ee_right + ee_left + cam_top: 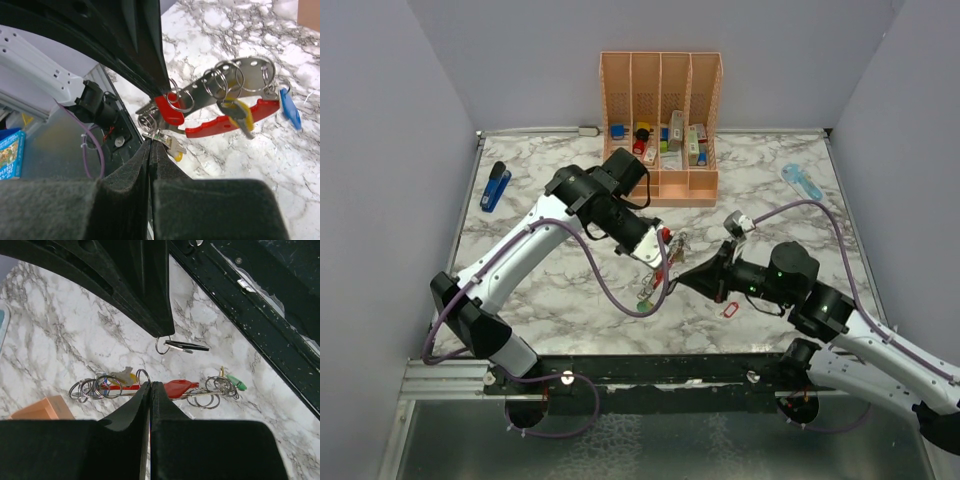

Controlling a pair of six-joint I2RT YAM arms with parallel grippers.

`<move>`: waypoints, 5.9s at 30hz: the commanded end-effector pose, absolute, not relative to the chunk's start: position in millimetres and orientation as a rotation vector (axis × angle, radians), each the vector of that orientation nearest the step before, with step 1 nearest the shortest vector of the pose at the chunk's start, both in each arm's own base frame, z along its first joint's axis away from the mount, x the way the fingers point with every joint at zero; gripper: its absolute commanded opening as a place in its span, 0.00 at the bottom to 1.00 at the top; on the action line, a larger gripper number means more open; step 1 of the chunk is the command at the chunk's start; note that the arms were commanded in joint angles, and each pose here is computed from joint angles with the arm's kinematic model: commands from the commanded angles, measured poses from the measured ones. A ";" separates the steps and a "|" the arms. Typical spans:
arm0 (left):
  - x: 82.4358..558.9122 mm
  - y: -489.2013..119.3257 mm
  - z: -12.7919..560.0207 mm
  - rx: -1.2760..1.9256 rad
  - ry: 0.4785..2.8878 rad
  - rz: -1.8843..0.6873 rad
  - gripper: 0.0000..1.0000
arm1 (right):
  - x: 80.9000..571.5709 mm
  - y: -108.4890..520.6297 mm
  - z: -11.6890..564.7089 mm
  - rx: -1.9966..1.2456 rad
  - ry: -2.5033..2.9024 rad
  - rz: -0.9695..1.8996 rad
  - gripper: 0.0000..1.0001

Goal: Put the keys on the keyring

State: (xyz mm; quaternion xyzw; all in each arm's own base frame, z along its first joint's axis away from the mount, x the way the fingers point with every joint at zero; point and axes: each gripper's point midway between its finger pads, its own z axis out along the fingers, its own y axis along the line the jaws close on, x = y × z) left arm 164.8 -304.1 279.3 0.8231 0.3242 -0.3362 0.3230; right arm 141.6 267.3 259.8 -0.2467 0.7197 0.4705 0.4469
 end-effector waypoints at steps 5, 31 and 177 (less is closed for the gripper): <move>153.0 -309.6 291.4 2.156 0.792 -0.984 0.00 | 141.8 267.7 286.4 -0.573 1.684 1.215 0.01; 156.8 -320.7 305.4 2.108 0.847 -1.054 0.00 | 158.1 266.8 283.4 -0.483 1.675 1.175 0.01; 117.4 -323.0 340.7 1.796 0.762 -1.554 0.00 | 175.7 235.2 283.7 -0.787 1.317 0.722 0.99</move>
